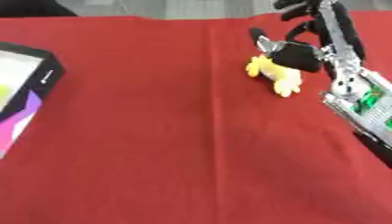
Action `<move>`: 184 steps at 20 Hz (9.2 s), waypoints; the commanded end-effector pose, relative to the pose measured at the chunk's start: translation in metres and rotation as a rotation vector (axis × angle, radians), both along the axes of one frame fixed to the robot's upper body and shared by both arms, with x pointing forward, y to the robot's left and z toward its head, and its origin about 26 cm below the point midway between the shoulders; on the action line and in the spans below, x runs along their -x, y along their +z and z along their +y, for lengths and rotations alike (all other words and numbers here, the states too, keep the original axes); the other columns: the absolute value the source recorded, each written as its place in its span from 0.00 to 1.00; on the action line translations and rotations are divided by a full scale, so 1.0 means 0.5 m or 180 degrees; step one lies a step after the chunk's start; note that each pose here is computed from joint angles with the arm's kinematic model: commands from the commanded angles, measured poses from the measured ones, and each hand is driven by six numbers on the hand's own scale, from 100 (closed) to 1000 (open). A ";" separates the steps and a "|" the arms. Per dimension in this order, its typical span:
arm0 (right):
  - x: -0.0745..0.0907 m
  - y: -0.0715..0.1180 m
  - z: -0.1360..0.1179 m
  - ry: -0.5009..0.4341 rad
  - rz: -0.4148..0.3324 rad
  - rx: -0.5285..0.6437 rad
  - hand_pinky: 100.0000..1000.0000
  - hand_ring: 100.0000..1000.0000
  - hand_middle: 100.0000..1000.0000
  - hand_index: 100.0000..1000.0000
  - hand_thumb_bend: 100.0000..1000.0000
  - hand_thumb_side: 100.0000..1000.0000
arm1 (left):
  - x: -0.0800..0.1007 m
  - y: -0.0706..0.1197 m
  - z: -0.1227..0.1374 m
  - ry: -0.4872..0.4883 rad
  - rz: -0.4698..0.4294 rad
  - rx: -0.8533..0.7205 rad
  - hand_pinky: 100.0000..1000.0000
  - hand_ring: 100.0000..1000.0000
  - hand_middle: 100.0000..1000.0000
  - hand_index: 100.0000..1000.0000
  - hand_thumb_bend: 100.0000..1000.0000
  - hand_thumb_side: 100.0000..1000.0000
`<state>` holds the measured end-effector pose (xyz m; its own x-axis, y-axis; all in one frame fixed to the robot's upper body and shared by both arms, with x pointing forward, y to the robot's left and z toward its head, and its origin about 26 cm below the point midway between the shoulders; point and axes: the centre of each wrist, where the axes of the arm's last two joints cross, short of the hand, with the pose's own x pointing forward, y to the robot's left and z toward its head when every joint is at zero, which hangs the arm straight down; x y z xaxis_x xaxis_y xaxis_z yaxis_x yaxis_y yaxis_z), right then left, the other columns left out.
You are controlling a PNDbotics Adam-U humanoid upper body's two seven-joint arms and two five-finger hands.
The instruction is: Pick up the objects with one hand, pass them to the other hand, and then place them into the box on the other side of the table.
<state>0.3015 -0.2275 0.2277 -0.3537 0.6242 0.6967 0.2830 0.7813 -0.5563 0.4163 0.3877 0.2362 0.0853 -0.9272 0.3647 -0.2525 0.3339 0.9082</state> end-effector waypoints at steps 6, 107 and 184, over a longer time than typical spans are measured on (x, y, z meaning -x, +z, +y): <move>0.007 0.023 -0.048 -0.0331 0.0242 0.0515 0.57 0.75 0.78 0.70 0.49 0.21 | 0.033 0.066 -0.031 -0.0192 -0.0712 0.0312 0.94 0.67 0.61 0.71 0.00 0.40; -0.055 0.011 -0.117 -0.1274 0.1400 0.0522 0.51 0.53 0.34 0.23 0.22 0.00 | 0.042 0.061 -0.061 -0.0806 -0.1083 0.1196 0.92 0.62 0.54 0.63 0.00 0.38; 0.010 -0.004 0.051 0.1375 0.1460 -0.0183 0.29 0.45 0.28 0.16 0.02 0.00 | 0.056 0.126 -0.692 -0.3947 0.0133 -0.1569 0.88 0.85 0.79 0.90 0.39 0.30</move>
